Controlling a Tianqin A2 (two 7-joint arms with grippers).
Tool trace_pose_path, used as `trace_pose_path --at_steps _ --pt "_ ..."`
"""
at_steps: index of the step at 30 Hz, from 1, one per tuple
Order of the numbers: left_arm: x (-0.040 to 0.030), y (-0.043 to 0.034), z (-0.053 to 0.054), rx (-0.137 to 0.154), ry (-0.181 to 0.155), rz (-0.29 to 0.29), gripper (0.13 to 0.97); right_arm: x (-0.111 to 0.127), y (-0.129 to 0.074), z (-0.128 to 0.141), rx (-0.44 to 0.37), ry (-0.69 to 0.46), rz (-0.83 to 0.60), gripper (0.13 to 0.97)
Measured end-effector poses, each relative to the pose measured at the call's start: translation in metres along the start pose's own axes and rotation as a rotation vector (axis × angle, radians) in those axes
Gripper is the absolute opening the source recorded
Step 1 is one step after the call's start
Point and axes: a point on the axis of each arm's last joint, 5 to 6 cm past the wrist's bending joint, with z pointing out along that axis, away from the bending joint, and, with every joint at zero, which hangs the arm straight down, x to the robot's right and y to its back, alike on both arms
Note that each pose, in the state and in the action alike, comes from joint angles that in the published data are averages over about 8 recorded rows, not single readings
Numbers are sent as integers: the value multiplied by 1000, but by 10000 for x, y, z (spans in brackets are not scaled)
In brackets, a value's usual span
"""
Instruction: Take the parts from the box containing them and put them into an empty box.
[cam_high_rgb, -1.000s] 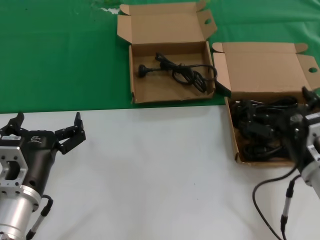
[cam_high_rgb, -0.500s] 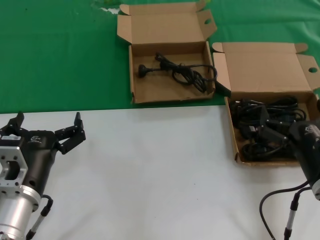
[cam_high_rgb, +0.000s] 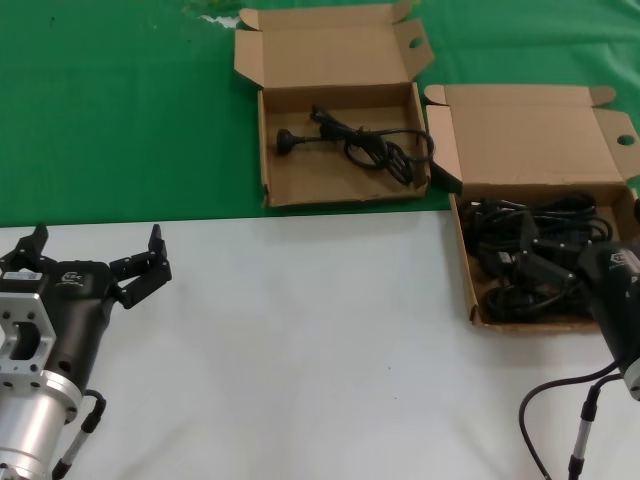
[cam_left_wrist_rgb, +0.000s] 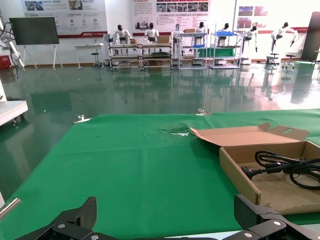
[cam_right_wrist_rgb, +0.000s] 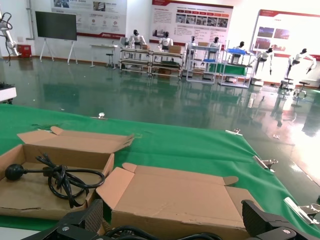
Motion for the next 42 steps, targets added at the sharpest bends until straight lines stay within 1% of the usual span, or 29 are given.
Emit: trace_pose_path --at_steps 42 --pt "0 0 0 0 0 0 966 0 0 0 0 0 0 966"
